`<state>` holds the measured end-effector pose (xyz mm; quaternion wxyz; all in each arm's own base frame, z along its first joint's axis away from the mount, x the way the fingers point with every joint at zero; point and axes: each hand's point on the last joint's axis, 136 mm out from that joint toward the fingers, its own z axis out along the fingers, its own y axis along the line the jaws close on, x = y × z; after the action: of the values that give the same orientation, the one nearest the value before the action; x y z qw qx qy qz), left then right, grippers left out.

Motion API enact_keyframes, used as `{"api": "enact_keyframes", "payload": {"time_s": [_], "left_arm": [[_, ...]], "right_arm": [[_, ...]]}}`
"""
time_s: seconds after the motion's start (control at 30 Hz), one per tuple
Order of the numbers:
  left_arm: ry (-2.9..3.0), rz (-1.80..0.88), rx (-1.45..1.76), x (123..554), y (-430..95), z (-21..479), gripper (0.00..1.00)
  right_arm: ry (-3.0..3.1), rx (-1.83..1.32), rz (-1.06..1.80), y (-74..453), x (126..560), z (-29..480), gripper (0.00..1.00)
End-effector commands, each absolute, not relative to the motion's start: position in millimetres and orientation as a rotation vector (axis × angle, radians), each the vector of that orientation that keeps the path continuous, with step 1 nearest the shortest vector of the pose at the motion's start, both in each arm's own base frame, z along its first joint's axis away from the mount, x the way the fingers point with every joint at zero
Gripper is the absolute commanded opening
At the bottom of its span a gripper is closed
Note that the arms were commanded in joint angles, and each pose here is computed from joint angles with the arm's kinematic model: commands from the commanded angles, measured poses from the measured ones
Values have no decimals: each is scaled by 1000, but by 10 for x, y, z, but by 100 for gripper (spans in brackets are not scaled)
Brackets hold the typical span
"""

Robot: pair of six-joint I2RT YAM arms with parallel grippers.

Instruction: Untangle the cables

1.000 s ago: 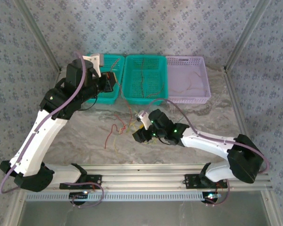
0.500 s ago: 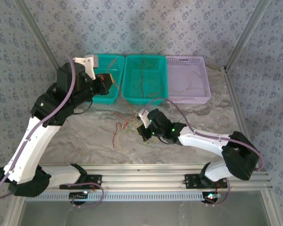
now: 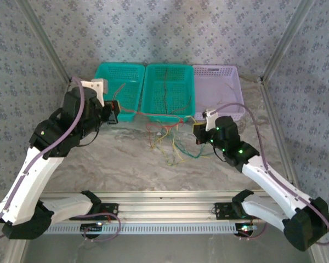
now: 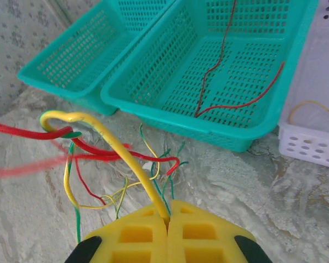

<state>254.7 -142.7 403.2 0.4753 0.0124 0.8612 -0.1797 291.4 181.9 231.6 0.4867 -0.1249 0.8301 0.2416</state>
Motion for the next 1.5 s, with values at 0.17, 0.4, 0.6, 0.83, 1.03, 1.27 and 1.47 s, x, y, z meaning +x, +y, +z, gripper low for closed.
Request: {"api": "enact_keyframes", "payload": {"time_s": [0.17, 0.4, 0.6, 0.83, 1.03, 1.27, 1.47], "left_arm": [[2134, -245, 16, 2460, -1082, 3822, 0], [2155, -154, 1, 2424, -898, 3658, 0], [2191, -101, -10, 2402, -751, 3497, 0], [2175, -36, -25, 2335, -550, 3469, 0], [2092, -114, 23, 2260, -587, 3645, 0], [2075, -164, 79, 2187, -648, 3685, 0], [1989, -144, 133, 2066, -569, 3936, 0]], "right_arm": [[2094, -118, 571, 1407, 2854, 2374, 0], [2107, 43, 515, 1071, 2882, 2380, 0], [2105, 141, 512, 874, 2921, 2401, 0], [2117, 236, 473, 657, 2947, 2409, 0], [2103, 272, 487, 593, 2970, 2457, 0], [2073, 306, 473, 489, 2958, 2575, 0], [2045, 445, 455, 257, 2919, 2540, 0]]}}
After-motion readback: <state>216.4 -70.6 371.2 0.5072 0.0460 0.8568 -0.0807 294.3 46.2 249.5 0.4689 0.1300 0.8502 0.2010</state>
